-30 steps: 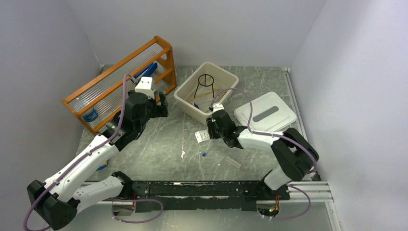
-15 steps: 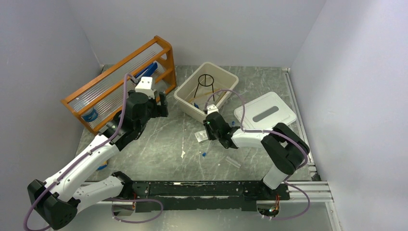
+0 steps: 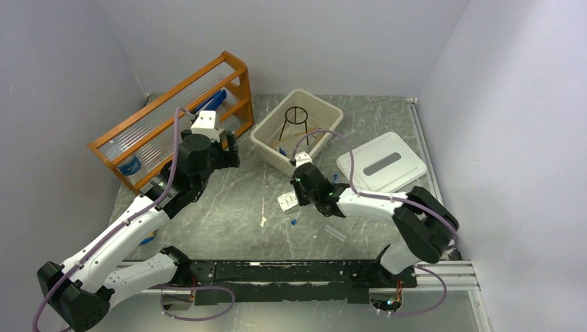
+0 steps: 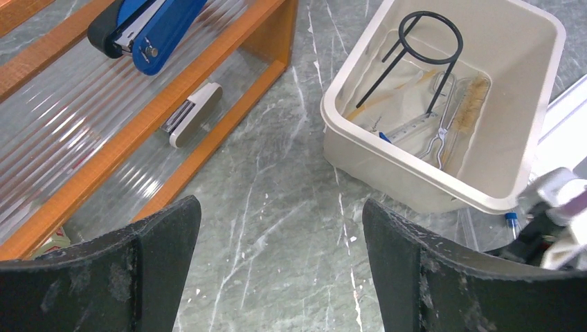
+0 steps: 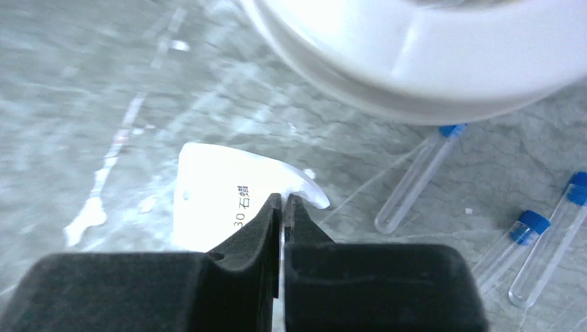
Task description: Organize the chemistry lab equipment
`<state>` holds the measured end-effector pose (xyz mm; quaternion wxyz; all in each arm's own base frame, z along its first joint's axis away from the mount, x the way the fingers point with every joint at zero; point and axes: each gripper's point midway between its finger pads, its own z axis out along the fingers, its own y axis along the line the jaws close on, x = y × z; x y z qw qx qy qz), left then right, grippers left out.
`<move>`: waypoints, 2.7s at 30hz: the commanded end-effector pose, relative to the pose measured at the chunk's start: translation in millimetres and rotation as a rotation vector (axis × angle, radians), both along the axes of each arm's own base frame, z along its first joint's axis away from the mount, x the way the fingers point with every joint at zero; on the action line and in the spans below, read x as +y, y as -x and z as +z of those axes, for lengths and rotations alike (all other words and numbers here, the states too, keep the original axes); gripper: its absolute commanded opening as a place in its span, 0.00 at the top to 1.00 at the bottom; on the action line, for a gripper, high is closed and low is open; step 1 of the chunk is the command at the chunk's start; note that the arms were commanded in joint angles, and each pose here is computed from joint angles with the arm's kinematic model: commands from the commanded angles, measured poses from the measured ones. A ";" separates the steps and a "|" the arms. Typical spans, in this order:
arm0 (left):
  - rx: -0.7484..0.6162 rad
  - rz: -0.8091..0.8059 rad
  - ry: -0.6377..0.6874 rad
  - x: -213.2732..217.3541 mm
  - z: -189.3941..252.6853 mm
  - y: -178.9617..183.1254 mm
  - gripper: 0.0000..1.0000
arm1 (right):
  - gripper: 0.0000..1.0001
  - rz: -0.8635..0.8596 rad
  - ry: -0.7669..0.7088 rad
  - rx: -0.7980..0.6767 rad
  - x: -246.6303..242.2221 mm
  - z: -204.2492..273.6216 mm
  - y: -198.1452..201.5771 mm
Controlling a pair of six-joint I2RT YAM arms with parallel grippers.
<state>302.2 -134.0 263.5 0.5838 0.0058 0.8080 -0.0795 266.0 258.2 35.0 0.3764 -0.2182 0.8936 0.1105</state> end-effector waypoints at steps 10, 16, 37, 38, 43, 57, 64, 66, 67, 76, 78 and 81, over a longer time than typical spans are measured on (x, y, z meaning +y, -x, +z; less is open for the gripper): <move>-0.039 0.087 0.031 15.2 11.3 -0.6 0.11 | 1.00 0.104 -0.316 -0.145 44.7 142.8 -7.2; -0.055 0.114 0.040 21.0 14.5 1.0 0.11 | 1.00 -0.092 -0.374 -0.270 35.7 193.1 -54.2; -0.040 0.109 0.020 19.9 10.8 -0.7 0.12 | 0.95 -0.376 -0.225 -0.127 50.2 107.9 -159.3; -0.038 0.107 0.018 19.4 10.1 -0.7 0.12 | 0.92 -0.377 -0.223 -0.122 51.4 106.1 -159.9; -0.033 0.095 0.016 16.8 8.9 -1.5 0.12 | 0.73 -0.376 -0.247 -0.134 52.7 115.9 -160.7; -0.052 0.026 0.039 5.3 14.6 -0.3 0.13 | 0.56 -0.402 -0.282 -0.176 -1.3 183.3 -108.4; -0.066 -0.019 0.063 -1.9 17.9 2.4 0.13 | 0.49 -0.592 -0.159 -0.173 -79.6 175.5 -71.8; -0.066 -0.036 0.066 -5.2 17.5 2.7 0.13 | 0.48 -0.642 -0.134 -0.159 -98.0 167.5 -65.0; -0.064 -0.045 0.069 -7.0 17.4 2.9 0.13 | 0.47 -0.660 -0.123 -0.144 -105.5 160.2 -60.9; -0.058 -0.112 0.078 -20.4 15.7 2.8 0.13 | 0.58 -0.776 -0.101 0.068 -151.8 83.3 -57.2; -0.056 -0.116 0.077 -21.1 15.3 2.8 0.13 | 0.63 -0.755 -0.106 0.092 -150.5 68.9 -62.1; -0.054 -0.118 0.077 -21.6 13.9 2.7 0.13 | 0.66 -0.726 -0.084 0.135 -146.1 50.8 -68.7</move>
